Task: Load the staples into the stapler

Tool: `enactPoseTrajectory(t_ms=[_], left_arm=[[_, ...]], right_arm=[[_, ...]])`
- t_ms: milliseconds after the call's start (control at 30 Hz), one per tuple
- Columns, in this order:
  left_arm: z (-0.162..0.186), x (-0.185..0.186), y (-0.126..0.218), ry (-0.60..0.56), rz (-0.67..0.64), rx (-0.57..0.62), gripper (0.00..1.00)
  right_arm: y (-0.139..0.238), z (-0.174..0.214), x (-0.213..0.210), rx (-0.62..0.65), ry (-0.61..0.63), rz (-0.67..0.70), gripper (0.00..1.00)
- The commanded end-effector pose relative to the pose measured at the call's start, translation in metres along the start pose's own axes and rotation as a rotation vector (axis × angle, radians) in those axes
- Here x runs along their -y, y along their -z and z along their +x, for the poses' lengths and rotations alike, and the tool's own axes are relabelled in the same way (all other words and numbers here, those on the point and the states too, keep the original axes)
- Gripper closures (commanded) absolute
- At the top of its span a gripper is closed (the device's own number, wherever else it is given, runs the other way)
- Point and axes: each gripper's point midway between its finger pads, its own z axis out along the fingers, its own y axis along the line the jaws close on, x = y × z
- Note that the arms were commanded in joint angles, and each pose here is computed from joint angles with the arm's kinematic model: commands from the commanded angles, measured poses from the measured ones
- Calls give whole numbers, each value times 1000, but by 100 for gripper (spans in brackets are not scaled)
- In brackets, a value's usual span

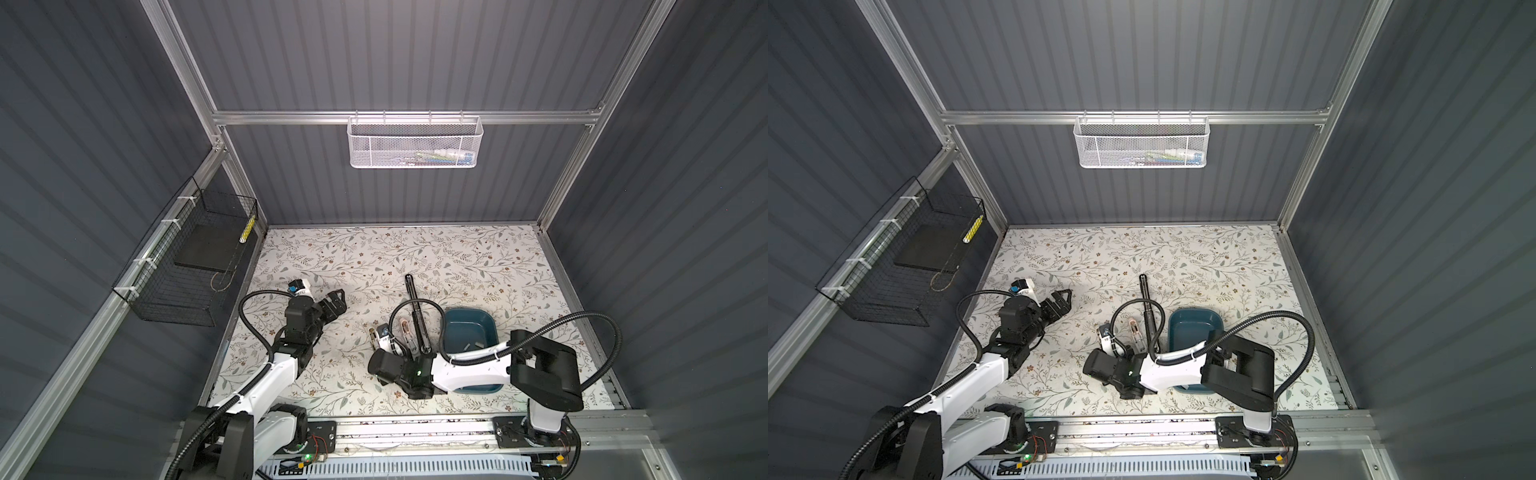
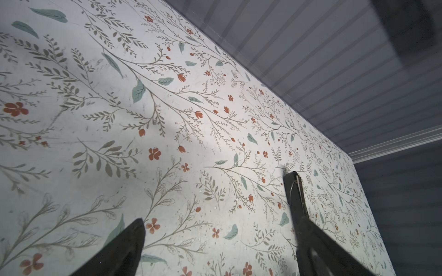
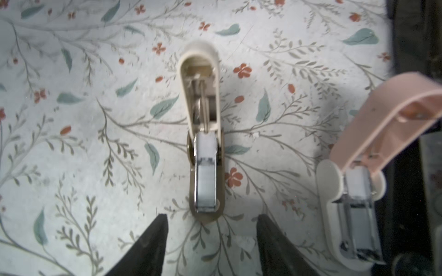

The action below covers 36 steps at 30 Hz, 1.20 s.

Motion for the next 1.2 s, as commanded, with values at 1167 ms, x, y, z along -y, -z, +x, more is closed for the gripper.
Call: enactPoseTrajectory(t_ms=[1167], left_arm=[[13, -7, -13, 0, -57, -104, 0]], right_arm=[[-41, 61, 11, -31, 122, -21, 37]])
